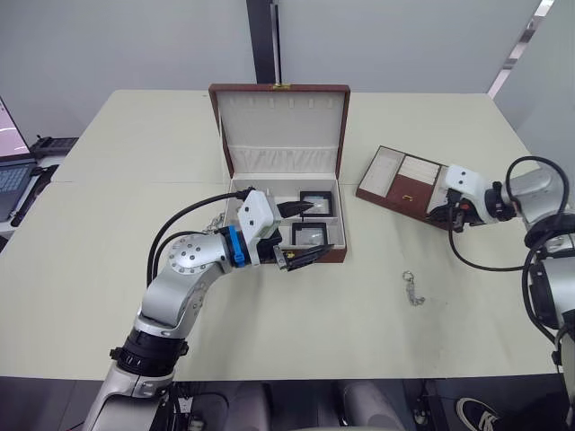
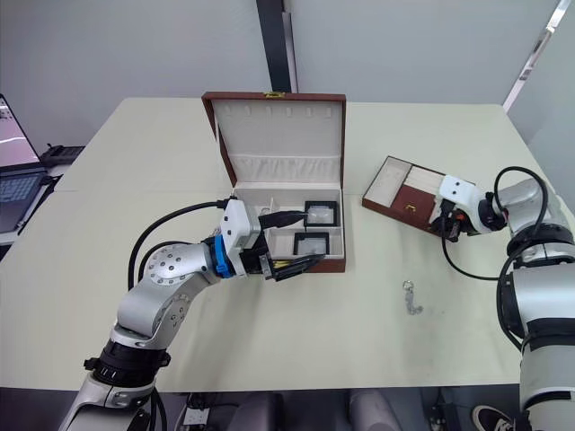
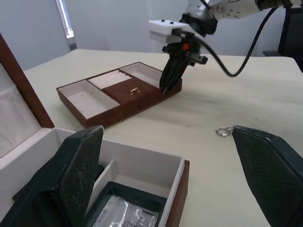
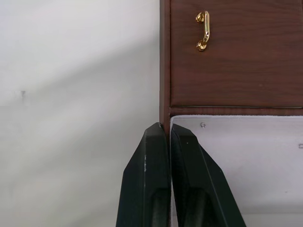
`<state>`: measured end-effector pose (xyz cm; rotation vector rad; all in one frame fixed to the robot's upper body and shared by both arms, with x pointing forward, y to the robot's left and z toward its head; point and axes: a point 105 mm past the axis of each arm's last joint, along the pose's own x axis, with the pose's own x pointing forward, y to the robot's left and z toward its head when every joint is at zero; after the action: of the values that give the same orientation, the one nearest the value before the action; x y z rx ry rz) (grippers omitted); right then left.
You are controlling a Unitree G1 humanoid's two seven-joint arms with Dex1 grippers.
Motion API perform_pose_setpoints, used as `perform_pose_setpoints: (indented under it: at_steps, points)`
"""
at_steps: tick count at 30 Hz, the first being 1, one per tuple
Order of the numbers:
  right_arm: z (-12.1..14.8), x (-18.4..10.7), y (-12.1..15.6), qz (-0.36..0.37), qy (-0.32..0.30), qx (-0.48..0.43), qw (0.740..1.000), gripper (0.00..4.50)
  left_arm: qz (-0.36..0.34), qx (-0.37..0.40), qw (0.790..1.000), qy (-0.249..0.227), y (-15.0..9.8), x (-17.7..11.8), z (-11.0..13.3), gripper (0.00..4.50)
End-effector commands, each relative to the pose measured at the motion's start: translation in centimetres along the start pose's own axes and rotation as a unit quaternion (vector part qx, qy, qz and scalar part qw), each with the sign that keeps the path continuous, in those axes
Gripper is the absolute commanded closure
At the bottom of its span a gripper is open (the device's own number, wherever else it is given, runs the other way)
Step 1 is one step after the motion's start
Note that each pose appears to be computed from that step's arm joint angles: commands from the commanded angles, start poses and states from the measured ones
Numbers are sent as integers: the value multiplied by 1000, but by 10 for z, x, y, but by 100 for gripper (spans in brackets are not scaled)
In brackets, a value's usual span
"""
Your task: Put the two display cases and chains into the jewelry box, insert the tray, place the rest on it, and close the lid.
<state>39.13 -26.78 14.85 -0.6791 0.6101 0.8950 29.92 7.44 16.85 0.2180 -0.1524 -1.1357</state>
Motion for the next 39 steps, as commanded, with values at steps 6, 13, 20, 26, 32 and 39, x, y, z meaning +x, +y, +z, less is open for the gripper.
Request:
perform_pose_setpoints:
  at_steps: [6,13,20,26,32,39]
  points:
    - [22,-56,11,54,-57,-52,996,449,50,29,998,-10,6,-27,6,0]
    - [29,-90,62,100,-48,-68,991,449,81,36,996,-7,7,-47,4,0]
    - [43,-96,100,127,-44,-85,987,449,85,31,996,-12,5,-47,3,0]
    - [64,-85,115,125,-60,-105,985,449,111,22,994,-10,5,-56,-1,0]
    - [90,-59,124,136,-84,-138,978,449,164,11,986,1,0,-76,-5,0]
    - [126,-21,128,140,-101,-174,970,449,234,5,972,21,-6,-107,-7,0]
